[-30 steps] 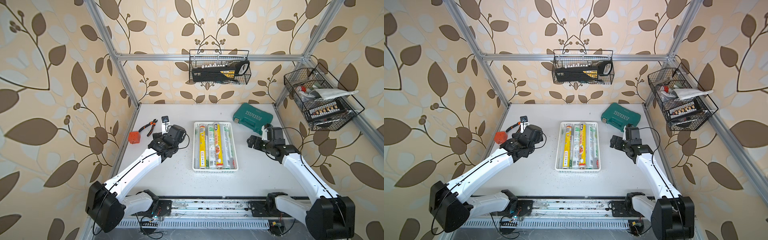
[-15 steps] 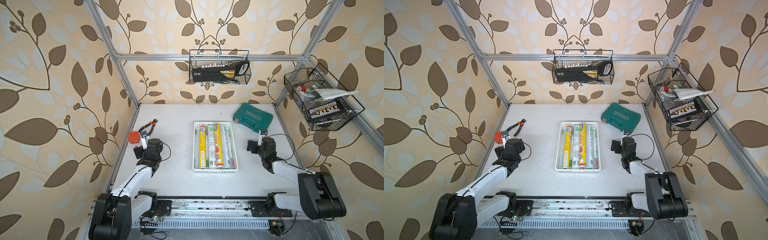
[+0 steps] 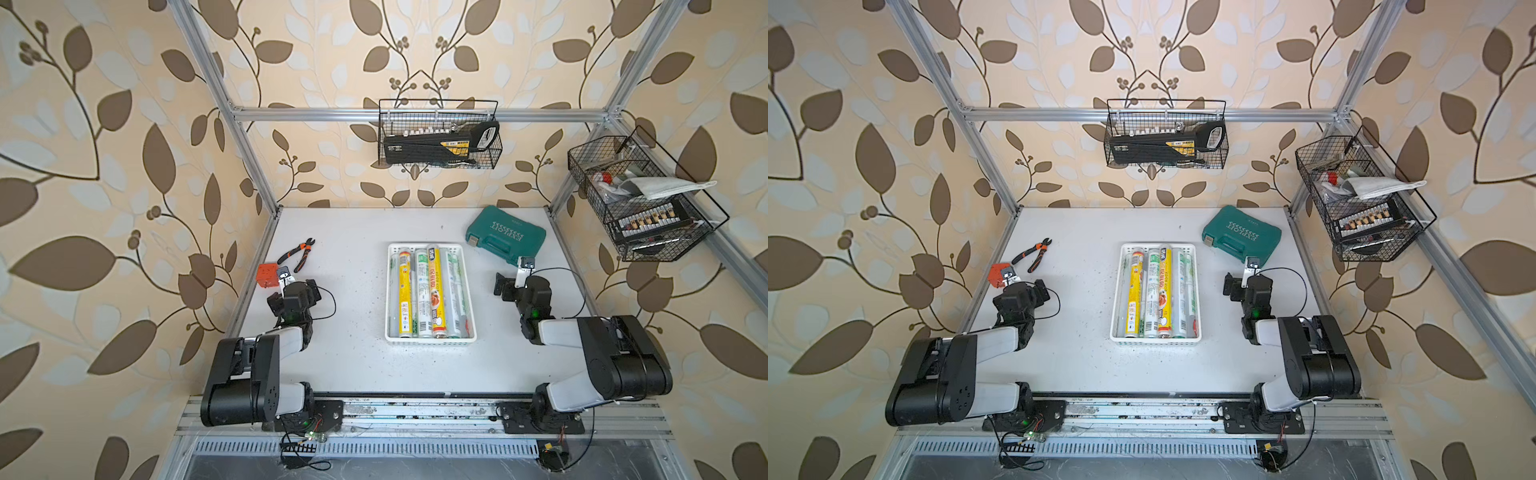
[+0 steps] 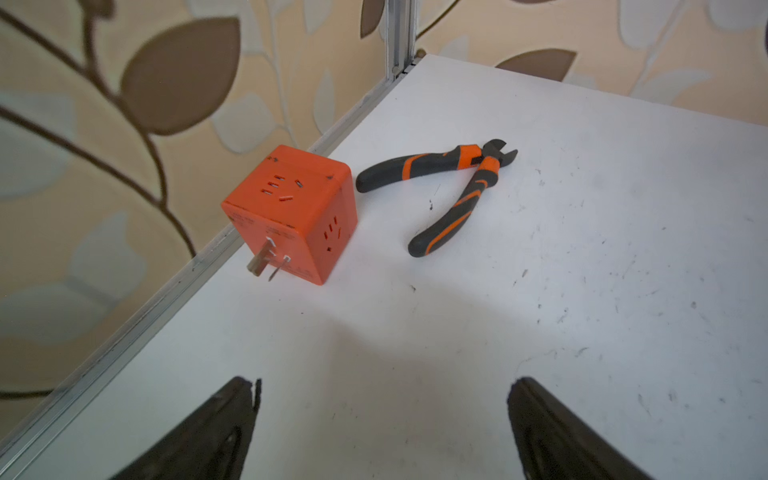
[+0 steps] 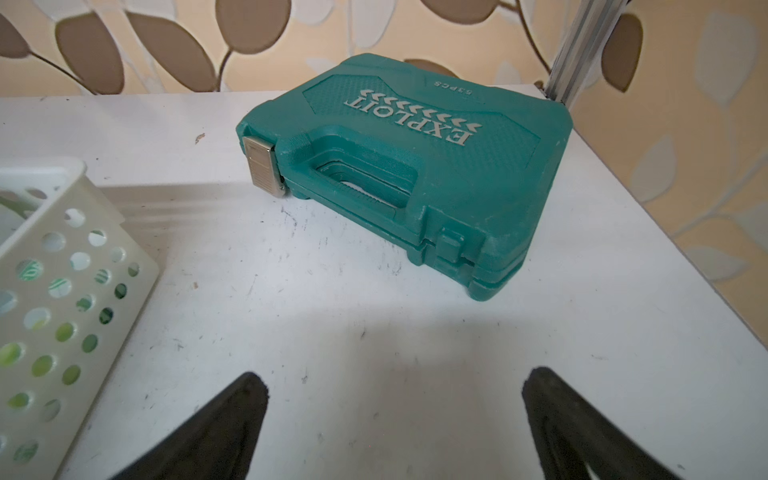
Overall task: Put the plastic wrap into the basket
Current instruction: Reset both arms
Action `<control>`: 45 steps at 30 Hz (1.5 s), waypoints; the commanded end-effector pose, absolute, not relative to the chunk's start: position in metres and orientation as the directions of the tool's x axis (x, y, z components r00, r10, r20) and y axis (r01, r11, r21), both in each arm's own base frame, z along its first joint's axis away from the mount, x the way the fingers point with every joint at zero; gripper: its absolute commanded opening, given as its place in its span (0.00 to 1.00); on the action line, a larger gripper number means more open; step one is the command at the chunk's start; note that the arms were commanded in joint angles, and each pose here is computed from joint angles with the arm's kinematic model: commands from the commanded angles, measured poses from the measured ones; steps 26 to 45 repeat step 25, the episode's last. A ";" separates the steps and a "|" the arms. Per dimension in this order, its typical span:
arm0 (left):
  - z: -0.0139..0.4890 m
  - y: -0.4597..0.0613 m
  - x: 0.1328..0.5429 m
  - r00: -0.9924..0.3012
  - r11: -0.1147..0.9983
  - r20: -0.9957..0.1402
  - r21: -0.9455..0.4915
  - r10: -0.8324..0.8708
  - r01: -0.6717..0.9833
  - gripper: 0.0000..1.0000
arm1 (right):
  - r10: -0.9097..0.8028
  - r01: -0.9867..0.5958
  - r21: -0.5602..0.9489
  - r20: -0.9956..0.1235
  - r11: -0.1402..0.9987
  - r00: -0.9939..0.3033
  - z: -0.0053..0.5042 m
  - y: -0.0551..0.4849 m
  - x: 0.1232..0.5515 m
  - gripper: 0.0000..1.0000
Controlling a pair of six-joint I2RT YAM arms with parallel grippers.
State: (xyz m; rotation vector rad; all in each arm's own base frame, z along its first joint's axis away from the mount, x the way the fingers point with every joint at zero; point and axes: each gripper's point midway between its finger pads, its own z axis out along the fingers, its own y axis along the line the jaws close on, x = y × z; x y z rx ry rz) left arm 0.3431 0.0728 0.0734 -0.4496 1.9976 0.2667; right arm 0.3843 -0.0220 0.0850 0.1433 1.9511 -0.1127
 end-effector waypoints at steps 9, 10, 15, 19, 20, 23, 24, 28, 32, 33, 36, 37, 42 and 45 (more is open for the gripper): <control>0.078 0.057 0.374 -0.393 0.950 -0.906 -0.027 -0.154 -0.310 0.99 | 0.027 0.125 -0.015 -0.946 0.992 -0.323 0.094 -0.018 0.388 0.99; 0.078 0.058 0.375 -0.385 0.951 -0.912 -0.016 -0.141 -0.310 0.99 | 0.026 0.124 -0.016 -0.946 0.992 -0.324 0.094 -0.018 0.388 0.99; 0.079 0.057 0.374 -0.386 0.950 -0.911 -0.022 -0.147 -0.310 0.99 | 0.026 0.124 -0.015 -0.946 0.992 -0.324 0.094 -0.018 0.388 0.99; 0.079 0.057 0.374 -0.387 0.951 -0.911 -0.022 -0.146 -0.309 0.99 | 0.026 0.125 -0.016 -0.945 0.992 -0.326 0.094 -0.018 0.388 0.99; 0.078 0.058 0.374 -0.389 0.950 -0.910 -0.020 -0.146 -0.311 0.99 | 0.025 0.124 -0.017 -0.944 0.992 -0.329 0.093 -0.018 0.389 0.99; 0.079 0.058 0.374 -0.387 0.950 -0.910 -0.020 -0.146 -0.310 0.99 | 0.025 0.123 -0.016 -0.945 0.992 -0.326 0.094 -0.018 0.389 0.99; 0.079 0.057 0.374 -0.387 0.951 -0.910 -0.021 -0.146 -0.310 0.99 | 0.025 0.121 -0.015 -0.945 0.993 -0.327 0.094 -0.017 0.388 0.99; 0.079 0.058 0.374 -0.386 0.950 -0.911 -0.020 -0.146 -0.310 0.99 | 0.025 0.122 -0.016 -0.945 0.992 -0.327 0.094 -0.017 0.388 0.99; 0.079 0.058 0.374 -0.386 0.950 -0.911 -0.020 -0.146 -0.310 0.99 | 0.025 0.122 -0.016 -0.945 0.992 -0.327 0.094 -0.017 0.388 0.99; 0.079 0.058 0.374 -0.386 0.950 -0.911 -0.020 -0.146 -0.310 0.99 | 0.025 0.122 -0.016 -0.945 0.992 -0.327 0.094 -0.017 0.388 0.99; 0.079 0.058 0.374 -0.386 0.950 -0.911 -0.020 -0.146 -0.310 0.99 | 0.025 0.122 -0.016 -0.945 0.992 -0.327 0.094 -0.017 0.388 0.99; 0.079 0.058 0.374 -0.386 0.950 -0.911 -0.020 -0.146 -0.310 0.99 | 0.025 0.122 -0.016 -0.945 0.992 -0.327 0.094 -0.017 0.388 0.99; 0.079 0.058 0.374 -0.386 0.950 -0.911 -0.020 -0.146 -0.310 0.99 | 0.025 0.122 -0.016 -0.945 0.992 -0.327 0.094 -0.017 0.388 0.99; 0.079 0.058 0.374 -0.386 0.950 -0.911 -0.020 -0.146 -0.310 0.99 | 0.025 0.122 -0.016 -0.945 0.992 -0.327 0.094 -0.017 0.388 0.99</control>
